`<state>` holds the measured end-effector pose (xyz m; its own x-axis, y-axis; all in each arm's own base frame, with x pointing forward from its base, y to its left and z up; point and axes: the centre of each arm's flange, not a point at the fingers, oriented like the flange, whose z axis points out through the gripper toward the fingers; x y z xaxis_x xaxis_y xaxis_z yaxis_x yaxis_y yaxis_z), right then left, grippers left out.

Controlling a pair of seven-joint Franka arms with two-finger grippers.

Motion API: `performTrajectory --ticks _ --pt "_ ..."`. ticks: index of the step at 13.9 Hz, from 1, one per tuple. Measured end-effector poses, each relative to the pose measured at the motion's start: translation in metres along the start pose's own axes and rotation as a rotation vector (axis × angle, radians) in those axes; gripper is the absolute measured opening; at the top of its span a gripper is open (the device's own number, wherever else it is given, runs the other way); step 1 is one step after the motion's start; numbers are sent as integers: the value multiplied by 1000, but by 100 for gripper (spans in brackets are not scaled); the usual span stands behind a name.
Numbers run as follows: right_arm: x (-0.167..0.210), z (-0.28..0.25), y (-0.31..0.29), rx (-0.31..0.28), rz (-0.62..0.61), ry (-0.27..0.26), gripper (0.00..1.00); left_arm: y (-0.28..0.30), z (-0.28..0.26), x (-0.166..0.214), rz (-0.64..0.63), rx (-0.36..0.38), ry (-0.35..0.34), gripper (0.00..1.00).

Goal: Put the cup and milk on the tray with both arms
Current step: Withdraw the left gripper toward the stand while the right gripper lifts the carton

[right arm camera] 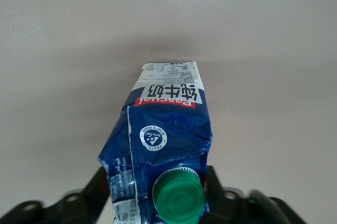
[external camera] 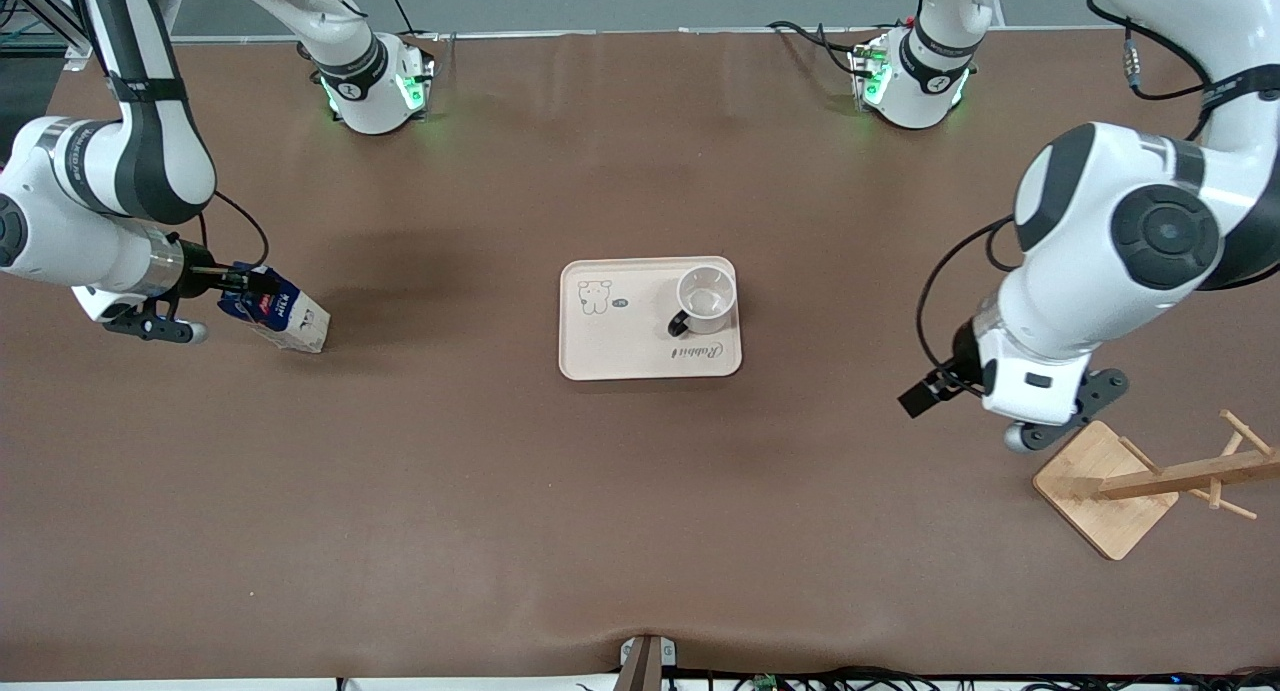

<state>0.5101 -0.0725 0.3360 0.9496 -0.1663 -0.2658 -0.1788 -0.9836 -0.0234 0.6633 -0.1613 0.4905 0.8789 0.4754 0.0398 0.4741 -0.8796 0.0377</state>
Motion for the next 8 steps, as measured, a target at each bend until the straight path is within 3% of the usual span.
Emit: performTrajectory --ticks 2,5,8 --pt "0 0 0 -1 0 0 53 -30 -7 22 70 8 7 100" --pt "-2 1 0 -1 -7 -17 53 -81 -19 54 132 19 12 100" --pt "-10 -7 -4 -2 -27 -103 53 -113 -35 63 133 43 0 100"
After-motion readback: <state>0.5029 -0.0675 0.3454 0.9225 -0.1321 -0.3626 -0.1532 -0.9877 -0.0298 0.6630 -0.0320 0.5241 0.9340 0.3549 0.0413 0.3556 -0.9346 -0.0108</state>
